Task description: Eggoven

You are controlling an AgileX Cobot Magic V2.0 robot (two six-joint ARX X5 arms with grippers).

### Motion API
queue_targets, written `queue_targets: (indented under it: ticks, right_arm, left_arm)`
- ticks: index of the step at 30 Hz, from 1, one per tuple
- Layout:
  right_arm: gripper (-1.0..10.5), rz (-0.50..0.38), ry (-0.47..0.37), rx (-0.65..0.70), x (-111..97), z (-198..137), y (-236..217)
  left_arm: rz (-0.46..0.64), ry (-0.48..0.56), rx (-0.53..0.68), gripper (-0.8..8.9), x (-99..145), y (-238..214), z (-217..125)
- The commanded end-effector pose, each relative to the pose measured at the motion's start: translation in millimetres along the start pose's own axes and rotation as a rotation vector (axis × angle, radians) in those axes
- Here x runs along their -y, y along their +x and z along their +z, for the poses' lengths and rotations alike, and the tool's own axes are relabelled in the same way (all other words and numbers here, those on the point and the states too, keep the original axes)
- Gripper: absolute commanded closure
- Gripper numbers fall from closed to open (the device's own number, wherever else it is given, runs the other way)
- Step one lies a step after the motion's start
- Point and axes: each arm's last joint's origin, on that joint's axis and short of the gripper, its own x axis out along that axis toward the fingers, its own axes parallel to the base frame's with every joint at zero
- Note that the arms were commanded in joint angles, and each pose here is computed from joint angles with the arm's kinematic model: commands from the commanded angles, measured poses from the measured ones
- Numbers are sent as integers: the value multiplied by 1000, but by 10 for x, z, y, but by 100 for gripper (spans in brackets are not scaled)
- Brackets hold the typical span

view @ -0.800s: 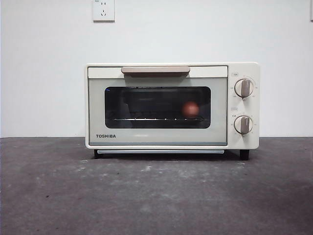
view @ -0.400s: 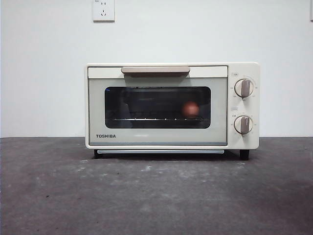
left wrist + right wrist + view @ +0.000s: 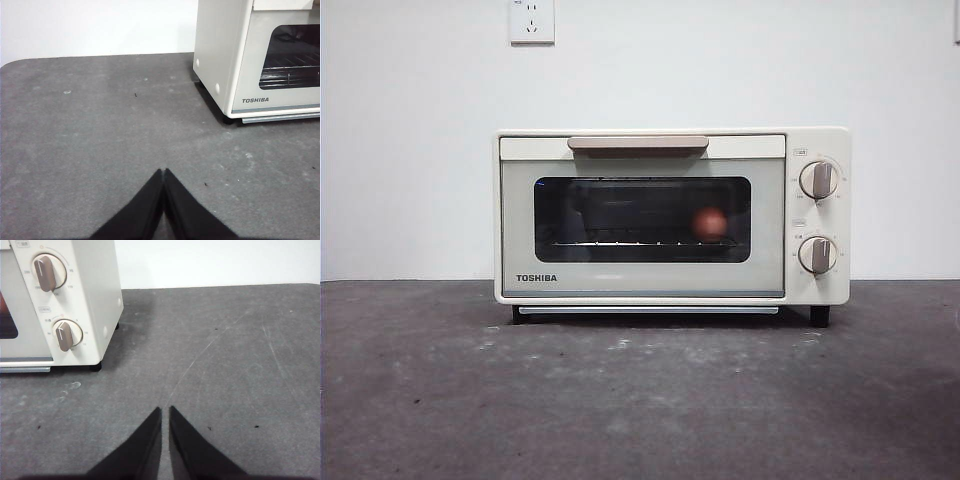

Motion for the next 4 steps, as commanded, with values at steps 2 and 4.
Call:
queue_targets:
  ticks: [2, 4]
  right_arm:
    - [941, -4, 9, 6, 3, -7, 4]
    - [941, -4, 9, 6, 3, -7, 4]
  left_arm:
    - [1, -5, -15, 806, -3, 25, -78]
    - [1, -5, -15, 806, -3, 25, -78]
